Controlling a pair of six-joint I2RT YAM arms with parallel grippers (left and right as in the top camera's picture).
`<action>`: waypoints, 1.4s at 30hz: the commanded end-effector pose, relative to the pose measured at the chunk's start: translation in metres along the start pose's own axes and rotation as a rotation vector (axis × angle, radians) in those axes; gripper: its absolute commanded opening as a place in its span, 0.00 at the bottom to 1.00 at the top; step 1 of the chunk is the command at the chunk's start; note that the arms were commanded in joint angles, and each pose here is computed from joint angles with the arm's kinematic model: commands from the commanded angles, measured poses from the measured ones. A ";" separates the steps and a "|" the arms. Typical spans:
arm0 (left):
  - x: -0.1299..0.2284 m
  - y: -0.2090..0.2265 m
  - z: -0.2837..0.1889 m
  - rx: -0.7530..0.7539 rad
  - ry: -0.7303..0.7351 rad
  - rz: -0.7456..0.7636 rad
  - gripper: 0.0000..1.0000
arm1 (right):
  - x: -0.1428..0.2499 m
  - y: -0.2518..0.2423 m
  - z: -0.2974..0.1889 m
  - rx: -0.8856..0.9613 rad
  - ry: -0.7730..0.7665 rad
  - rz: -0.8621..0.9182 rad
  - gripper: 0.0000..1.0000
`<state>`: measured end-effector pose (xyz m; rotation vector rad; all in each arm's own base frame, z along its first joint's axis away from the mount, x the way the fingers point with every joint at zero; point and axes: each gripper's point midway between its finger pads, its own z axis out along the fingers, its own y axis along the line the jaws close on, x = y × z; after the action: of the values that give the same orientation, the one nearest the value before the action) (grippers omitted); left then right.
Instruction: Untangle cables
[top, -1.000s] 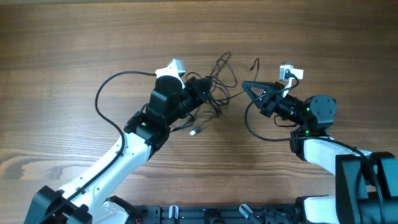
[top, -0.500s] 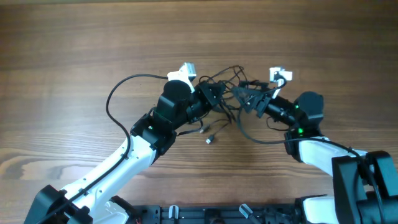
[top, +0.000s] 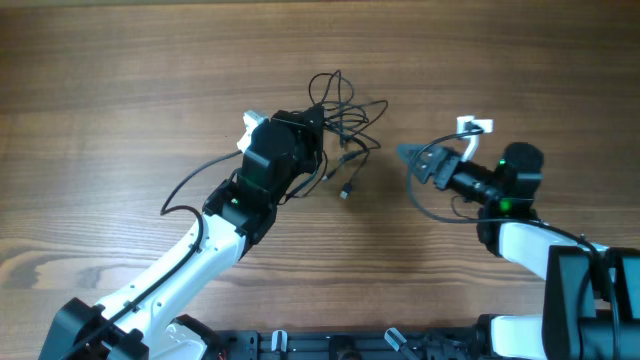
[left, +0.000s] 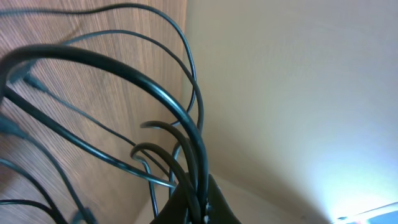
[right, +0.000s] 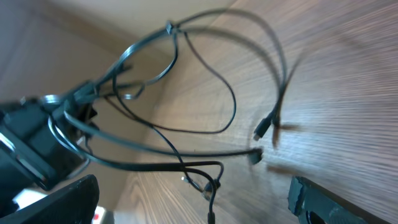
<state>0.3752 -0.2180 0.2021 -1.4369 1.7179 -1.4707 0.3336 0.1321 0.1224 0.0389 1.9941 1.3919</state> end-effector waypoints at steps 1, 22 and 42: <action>-0.009 -0.005 0.001 0.021 -0.038 -0.103 0.04 | 0.010 0.024 0.006 -0.093 0.052 -0.094 0.99; 0.048 -0.030 -0.007 0.201 0.224 0.793 0.04 | 0.066 0.085 0.034 -0.313 0.234 -0.244 0.93; 0.077 -0.047 -0.049 0.469 0.636 1.054 0.04 | -0.019 0.024 -0.037 -0.165 0.005 -0.062 0.94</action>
<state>0.3611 -0.2451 0.2763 -0.1256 1.7968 -1.4467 0.3212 0.1154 0.1550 -0.1037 1.8748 1.5058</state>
